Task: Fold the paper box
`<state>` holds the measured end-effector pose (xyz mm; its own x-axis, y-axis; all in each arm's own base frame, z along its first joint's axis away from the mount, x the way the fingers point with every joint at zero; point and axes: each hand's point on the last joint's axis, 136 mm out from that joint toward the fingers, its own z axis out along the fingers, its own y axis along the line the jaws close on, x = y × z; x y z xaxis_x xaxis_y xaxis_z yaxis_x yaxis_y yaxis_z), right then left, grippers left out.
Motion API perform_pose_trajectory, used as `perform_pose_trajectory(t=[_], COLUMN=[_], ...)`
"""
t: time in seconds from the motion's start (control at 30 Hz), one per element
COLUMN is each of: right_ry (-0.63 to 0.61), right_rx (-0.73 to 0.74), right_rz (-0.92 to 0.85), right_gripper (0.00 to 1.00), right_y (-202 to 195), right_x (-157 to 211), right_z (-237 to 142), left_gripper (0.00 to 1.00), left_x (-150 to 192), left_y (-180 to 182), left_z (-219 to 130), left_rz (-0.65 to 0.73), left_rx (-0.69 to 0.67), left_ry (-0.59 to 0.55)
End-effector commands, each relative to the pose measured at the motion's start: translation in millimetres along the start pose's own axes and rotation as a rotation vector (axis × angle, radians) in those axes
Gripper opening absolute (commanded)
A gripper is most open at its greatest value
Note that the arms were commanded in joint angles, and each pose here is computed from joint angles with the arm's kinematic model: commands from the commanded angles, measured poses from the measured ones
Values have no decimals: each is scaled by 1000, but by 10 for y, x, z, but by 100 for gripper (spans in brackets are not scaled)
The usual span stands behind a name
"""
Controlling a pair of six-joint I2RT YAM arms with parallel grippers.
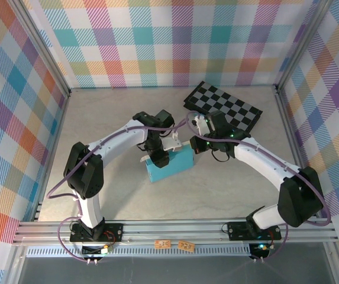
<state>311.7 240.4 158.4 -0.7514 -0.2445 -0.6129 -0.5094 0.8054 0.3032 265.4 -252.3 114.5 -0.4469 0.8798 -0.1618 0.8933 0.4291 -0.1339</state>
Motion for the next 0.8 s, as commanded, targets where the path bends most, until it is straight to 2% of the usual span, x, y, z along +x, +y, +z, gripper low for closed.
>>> perform_pose_trajectory(t=[0.0, 0.33, 0.57, 0.67, 0.77], right_ry=[67, 76, 36, 1, -15], right_rx=[-26, 5, 79, 106, 129], right_rz=[64, 19, -45, -43, -37], right_gripper=[0, 0, 0, 0, 0], right_y=[69, -12, -88, -130, -165], right_x=[293, 537, 733, 737, 707], right_z=[101, 158, 225, 209, 185], left_gripper=[32, 32, 37, 38, 43], left_x=[-148, -162, -244, -218, -235], left_y=[230, 294, 349, 355, 355], left_z=[-25, -36, -128, -146, -251], left_rz=[-62, -69, -154, -168, -186], left_rx=[-76, -89, -61, -64, -81], left_ry=[-41, -43, -123, -126, -178])
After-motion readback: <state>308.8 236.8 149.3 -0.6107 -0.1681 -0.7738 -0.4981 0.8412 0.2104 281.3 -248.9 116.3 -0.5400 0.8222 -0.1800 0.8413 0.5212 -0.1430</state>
